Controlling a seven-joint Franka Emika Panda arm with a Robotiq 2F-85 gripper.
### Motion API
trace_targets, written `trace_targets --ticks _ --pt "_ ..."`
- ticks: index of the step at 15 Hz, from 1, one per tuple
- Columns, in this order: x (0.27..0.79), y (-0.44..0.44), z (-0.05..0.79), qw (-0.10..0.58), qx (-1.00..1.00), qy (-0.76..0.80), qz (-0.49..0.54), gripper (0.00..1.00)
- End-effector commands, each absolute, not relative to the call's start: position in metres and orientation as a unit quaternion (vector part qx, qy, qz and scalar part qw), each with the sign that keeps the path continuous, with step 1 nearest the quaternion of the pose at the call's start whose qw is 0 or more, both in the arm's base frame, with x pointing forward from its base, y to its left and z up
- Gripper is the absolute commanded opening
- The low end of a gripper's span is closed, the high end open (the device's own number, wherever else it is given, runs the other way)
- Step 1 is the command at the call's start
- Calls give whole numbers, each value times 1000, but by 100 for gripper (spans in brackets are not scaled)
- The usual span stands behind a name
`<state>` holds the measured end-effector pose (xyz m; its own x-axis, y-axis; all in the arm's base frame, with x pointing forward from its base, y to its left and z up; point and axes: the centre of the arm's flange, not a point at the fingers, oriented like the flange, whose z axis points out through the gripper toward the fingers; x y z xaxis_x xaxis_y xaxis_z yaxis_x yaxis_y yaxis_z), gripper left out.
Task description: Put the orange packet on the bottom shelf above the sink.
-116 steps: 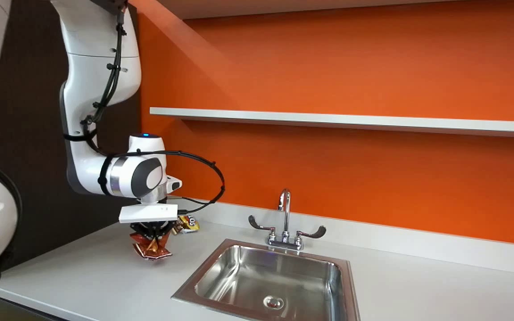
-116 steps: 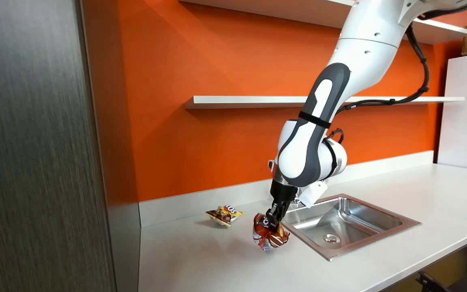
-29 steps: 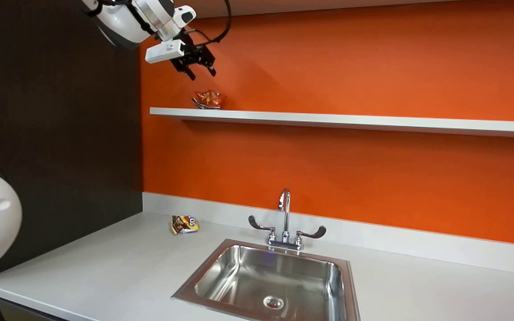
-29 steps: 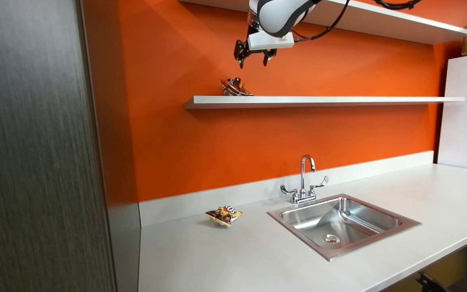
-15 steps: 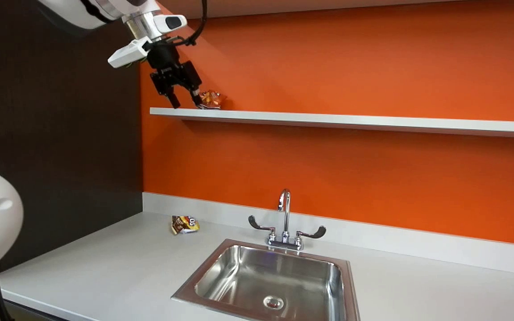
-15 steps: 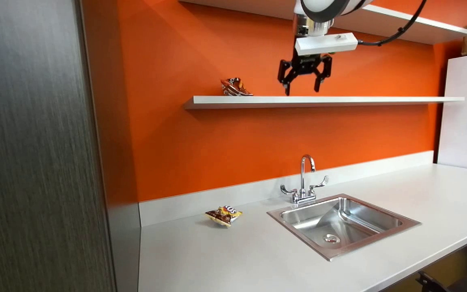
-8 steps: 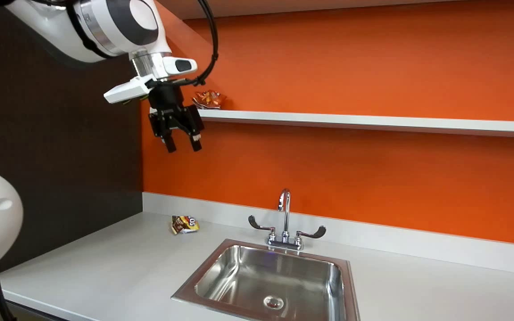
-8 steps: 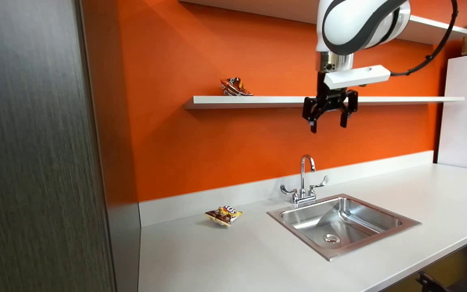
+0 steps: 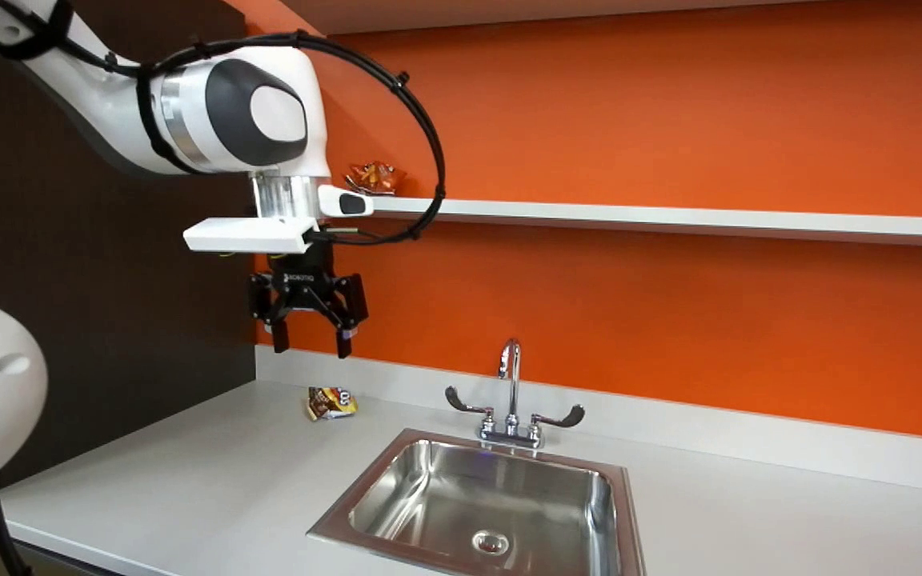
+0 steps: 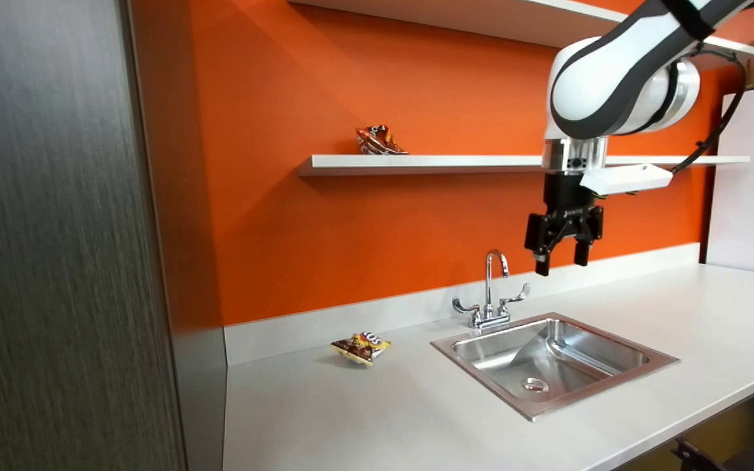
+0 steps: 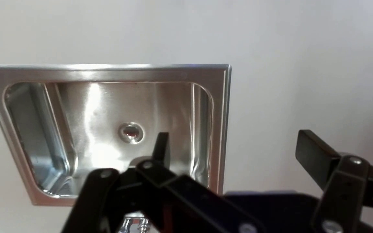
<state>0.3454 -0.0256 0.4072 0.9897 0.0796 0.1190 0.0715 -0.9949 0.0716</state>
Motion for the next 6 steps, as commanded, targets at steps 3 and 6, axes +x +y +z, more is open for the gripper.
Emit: trace_targets --ticks 3,6 --pt "344 -28 401 31 997 51 54 100" --pt "345 -27 401 31 997 52 54 100"
